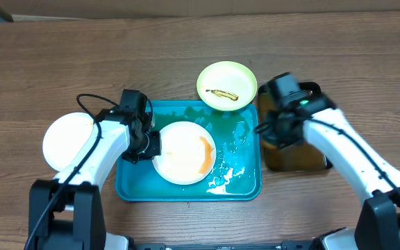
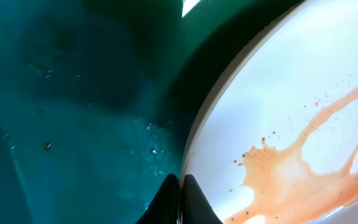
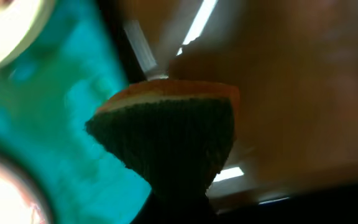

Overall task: Clean dirty plates on tray and stack at the side
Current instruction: 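Return the sponge to the black tray with the right gripper, then lift the white plate with left gripper and stack it on the left plate, then move left gripper to the yellow-green plate and grip its rim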

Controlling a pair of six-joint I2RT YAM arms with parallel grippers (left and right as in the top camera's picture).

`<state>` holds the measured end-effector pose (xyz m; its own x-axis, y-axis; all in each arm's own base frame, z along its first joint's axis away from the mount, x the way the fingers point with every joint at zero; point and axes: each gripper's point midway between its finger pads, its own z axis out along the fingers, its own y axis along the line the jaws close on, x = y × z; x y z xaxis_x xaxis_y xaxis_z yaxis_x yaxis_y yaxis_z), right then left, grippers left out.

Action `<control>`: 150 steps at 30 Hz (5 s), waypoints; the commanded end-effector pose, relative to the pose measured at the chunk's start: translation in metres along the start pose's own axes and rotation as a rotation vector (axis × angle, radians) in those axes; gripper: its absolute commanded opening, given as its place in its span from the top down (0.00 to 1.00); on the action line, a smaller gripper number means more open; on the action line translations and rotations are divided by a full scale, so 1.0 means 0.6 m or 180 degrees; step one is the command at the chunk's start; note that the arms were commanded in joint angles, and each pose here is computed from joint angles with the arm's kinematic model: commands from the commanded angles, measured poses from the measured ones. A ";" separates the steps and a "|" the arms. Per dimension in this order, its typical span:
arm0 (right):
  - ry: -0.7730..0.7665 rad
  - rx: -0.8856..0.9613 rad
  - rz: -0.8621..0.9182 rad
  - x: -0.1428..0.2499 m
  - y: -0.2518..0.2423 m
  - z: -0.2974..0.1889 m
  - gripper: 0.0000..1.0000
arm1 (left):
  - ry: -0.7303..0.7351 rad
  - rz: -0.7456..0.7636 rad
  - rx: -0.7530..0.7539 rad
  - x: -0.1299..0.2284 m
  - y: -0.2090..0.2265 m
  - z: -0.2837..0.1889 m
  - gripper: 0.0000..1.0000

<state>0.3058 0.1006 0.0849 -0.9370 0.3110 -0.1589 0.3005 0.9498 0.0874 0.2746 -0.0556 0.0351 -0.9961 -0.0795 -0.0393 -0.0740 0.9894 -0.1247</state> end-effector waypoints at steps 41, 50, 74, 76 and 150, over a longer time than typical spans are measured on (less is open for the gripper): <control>-0.0307 0.0328 -0.0160 -0.061 -0.086 0.044 0.96 | -0.3051 0.1213 -0.3085 -0.095 -0.096 -0.400 0.96; -0.0305 0.0329 -0.0160 -0.061 -0.086 0.044 0.96 | -0.3028 0.1300 -0.3236 -0.096 -0.108 -0.389 0.96; -0.0295 0.0334 -0.0161 -0.060 -0.087 0.044 0.96 | -0.3091 0.1161 -0.3264 -0.096 -0.102 -0.395 0.96; -0.0294 0.0334 -0.0161 -0.060 -0.087 0.044 0.96 | -0.3052 0.1120 -0.3171 -0.100 -0.096 -0.387 0.96; 0.0357 0.0053 -0.0544 -0.021 -0.054 0.165 0.84 | -0.0696 -0.0251 0.0213 -0.103 0.011 -0.103 0.42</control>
<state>0.3290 0.0688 0.0003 -0.9840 0.1537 -0.0899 0.1493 0.9873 0.0541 0.3295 -0.0234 0.0924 -0.9432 -0.2474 -0.2216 -0.2057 0.9589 -0.1953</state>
